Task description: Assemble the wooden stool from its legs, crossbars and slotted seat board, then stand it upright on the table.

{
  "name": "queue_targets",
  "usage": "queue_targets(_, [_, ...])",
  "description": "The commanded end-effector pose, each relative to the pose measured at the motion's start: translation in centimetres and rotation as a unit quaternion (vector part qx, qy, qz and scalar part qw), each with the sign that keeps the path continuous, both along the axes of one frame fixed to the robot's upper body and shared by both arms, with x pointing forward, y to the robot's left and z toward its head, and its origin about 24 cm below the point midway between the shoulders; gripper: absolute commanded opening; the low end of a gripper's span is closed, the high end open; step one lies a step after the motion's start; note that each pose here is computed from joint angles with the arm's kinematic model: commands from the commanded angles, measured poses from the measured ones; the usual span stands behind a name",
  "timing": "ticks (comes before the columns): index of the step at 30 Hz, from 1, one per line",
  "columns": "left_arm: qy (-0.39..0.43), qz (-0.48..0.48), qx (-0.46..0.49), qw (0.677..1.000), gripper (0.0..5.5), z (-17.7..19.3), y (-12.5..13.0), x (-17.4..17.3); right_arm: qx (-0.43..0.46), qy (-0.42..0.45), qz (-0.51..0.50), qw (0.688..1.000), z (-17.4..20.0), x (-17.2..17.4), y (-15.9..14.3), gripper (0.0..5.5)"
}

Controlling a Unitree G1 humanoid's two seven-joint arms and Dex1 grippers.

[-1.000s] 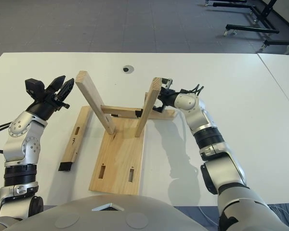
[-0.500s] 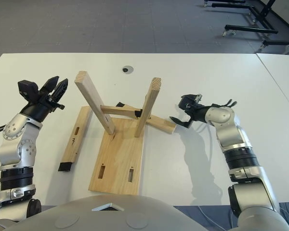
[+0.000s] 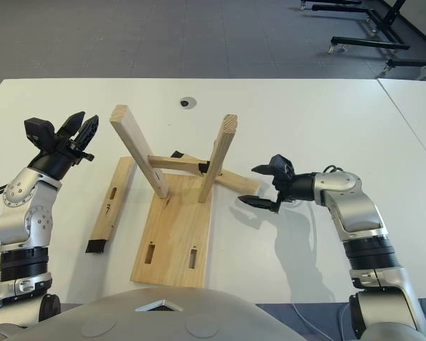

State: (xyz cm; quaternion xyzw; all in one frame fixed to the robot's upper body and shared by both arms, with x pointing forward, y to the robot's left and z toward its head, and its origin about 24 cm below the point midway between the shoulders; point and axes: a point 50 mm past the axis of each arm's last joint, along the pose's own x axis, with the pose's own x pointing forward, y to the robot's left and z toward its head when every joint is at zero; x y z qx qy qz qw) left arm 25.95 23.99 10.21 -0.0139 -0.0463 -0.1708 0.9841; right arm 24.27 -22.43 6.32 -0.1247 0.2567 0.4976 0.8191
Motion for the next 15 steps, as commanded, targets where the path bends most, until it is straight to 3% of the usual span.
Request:
queue_targets(1, [0.002,-0.003,0.005,1.0,1.81,0.2,0.1,0.2,-0.012,-0.018,0.005,1.0,-0.4,0.6,0.8,5.37])
queue_targets(2, [0.002,-0.004,0.005,1.0,1.81,0.2,0.0,0.3,-0.012,-0.016,0.006,1.0,-0.6,0.7,1.1,5.37])
queue_targets(15, [0.0,-0.016,0.007,1.0,1.81,0.5,-0.2,0.8,-0.038,0.031,0.008,0.999,-3.3,0.9,0.7,2.86])
